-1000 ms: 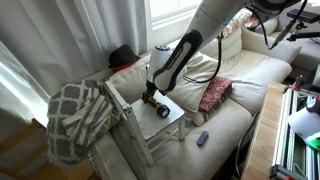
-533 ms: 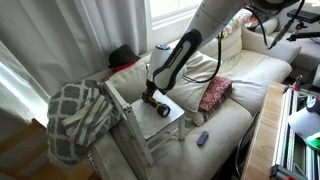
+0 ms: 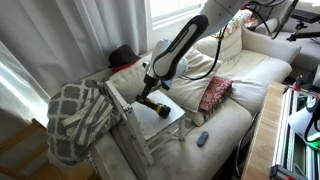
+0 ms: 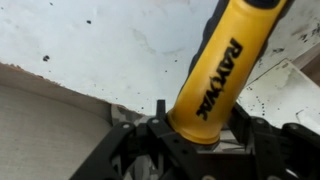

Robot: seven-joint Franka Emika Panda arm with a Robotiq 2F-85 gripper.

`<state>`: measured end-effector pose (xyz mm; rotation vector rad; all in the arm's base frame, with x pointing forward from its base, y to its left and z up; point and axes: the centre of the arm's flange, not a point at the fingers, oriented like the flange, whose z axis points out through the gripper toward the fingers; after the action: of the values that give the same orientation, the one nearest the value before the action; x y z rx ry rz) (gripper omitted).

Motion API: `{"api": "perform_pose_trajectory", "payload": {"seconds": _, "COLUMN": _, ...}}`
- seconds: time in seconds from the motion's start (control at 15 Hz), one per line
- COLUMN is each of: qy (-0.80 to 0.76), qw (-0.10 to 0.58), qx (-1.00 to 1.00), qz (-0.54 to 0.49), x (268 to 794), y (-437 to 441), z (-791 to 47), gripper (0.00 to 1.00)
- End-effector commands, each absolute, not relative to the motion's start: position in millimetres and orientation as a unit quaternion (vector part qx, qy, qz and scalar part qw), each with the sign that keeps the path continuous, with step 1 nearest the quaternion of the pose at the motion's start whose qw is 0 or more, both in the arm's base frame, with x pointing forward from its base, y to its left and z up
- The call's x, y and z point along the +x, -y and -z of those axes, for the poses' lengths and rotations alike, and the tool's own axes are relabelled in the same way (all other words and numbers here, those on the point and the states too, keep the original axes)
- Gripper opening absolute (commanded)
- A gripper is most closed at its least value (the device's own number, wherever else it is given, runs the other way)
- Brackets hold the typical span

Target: Turn off the torch, then put the torch upright

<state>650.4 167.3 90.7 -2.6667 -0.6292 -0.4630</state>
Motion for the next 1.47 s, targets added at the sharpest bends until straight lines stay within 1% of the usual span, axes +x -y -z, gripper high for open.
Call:
{"api": "perform_pose_trajectory", "payload": {"seconds": 0.0, "qy": 0.272, "qw": 0.198, "qx": -0.927, "qz": 0.168, "x": 633, "y": -155, "z": -93, "gripper": 0.37}}
{"api": "perform_pose_trajectory", "payload": {"seconds": 0.4, "qy": 0.303, "qw": 0.197, "qx": -0.914, "qz": 0.187, "x": 622, "y": -150, "z": -106, "gripper": 0.37}}
{"api": "perform_pose_trajectory", "payload": {"seconds": 1.07, "qy": 0.324, "qw": 0.238, "qx": -0.889, "qz": 0.219, "x": 609, "y": -137, "z": -130, "gripper": 0.37}}
{"api": "perform_pose_trajectory", "payload": {"seconds": 1.4, "qy": 0.320, "qw": 0.226, "qx": -0.892, "qz": 0.225, "x": 607, "y": -130, "z": -136, "gripper": 0.37}}
